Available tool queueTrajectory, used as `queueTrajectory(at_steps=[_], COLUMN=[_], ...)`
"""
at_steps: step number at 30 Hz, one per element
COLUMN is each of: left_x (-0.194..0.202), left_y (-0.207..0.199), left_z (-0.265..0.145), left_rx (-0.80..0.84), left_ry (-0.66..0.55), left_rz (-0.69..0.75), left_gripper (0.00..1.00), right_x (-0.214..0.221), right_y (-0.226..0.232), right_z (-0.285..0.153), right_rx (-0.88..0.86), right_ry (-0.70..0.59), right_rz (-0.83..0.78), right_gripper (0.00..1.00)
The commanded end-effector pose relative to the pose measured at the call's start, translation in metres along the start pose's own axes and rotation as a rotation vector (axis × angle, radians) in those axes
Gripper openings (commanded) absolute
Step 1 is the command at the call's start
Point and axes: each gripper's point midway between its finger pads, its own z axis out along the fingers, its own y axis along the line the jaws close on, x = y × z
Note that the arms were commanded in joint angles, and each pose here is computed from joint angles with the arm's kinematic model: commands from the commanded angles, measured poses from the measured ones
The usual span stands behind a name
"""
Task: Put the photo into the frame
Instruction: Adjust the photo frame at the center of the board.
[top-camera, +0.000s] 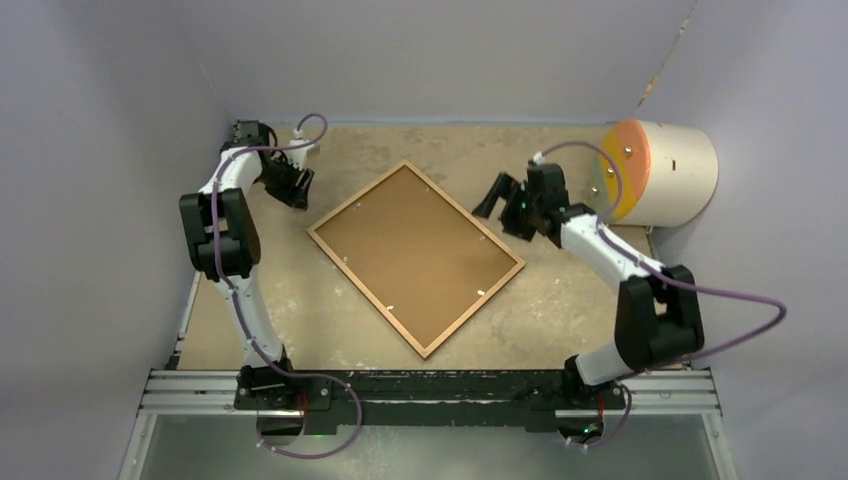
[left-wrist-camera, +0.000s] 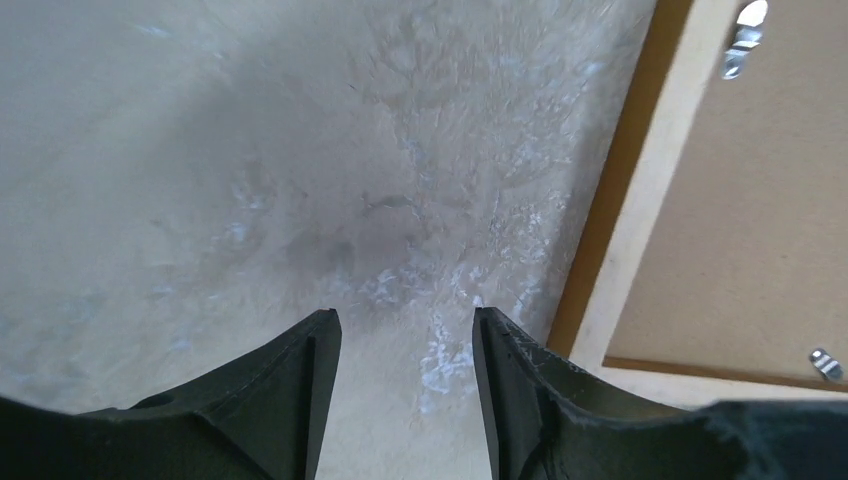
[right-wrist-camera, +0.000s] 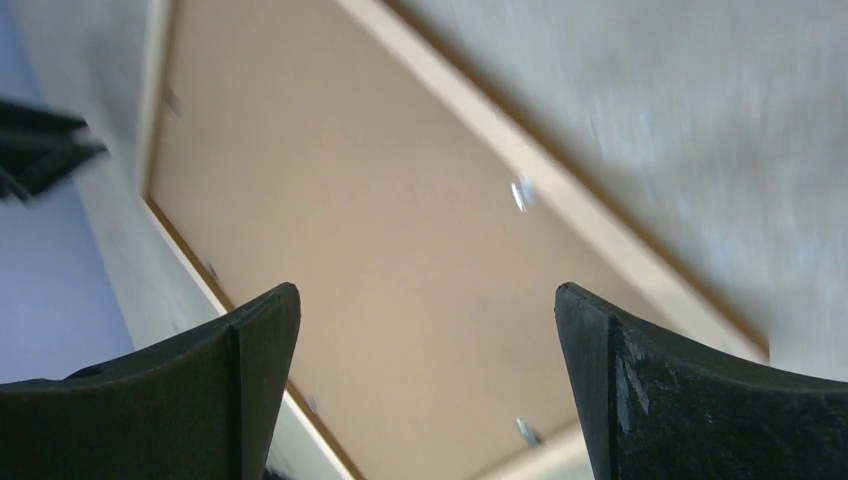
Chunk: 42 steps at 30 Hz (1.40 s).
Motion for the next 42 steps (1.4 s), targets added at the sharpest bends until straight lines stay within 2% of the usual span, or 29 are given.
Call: queueTrajectory(at_steps=[1, 8, 12, 15, 21, 31, 35, 39, 42], left_x=[0.005, 0.036, 0.050, 0.060, 0.081, 0.127, 0.120, 0.106, 0.096], left_y=[0.006, -0.027, -0.048, -0.068, -0.117, -0.194, -0.204, -0.208, -0.199], left_z=[0.017, 0.037, 0.038, 0.038, 0.024, 0.002, -0.012, -0.029, -0.031], left_rx=[-0.063, 0.084, 0.133, 0.171, 0.344, 0.548, 0.579, 0.603, 0.608], left_ry=[0.016, 0.084, 0.109, 0.123, 0.157, 0.213, 0.174, 0.102, 0.059], left_rz=[-0.026, -0.014, 0.005, 0.029, 0.069, 0.169, 0.162, 0.161, 0.114], left_gripper=[0.53, 0.50, 0.49, 0.48, 0.51, 0.51, 0.50, 0.51, 0.51], right_x=[0.074, 0.143, 0.160, 0.156, 0.116, 0.040, 0.017, -0.021, -0.028], right_y=[-0.024, -0.065, -0.076, -0.076, -0.056, -0.058, -0.063, -0.057, -0.037], right_z=[-0.043, -0.076, -0.071, -0.056, -0.027, -0.004, -0.008, -0.028, -0.037], right_rx=[-0.027, -0.008, 0.003, 0.008, -0.079, -0.006, 0.070, 0.134, 0.081], right_ry=[0.146, 0.236, 0.287, 0.293, 0.277, 0.162, 0.090, -0.061, -0.101], right_rz=[0.035, 0.110, 0.121, 0.119, 0.089, 0.055, 0.042, 0.004, 0.010], right_gripper=[0.99, 0.99, 0.99, 0.99, 0.99, 0.99, 0.99, 0.97, 0.93])
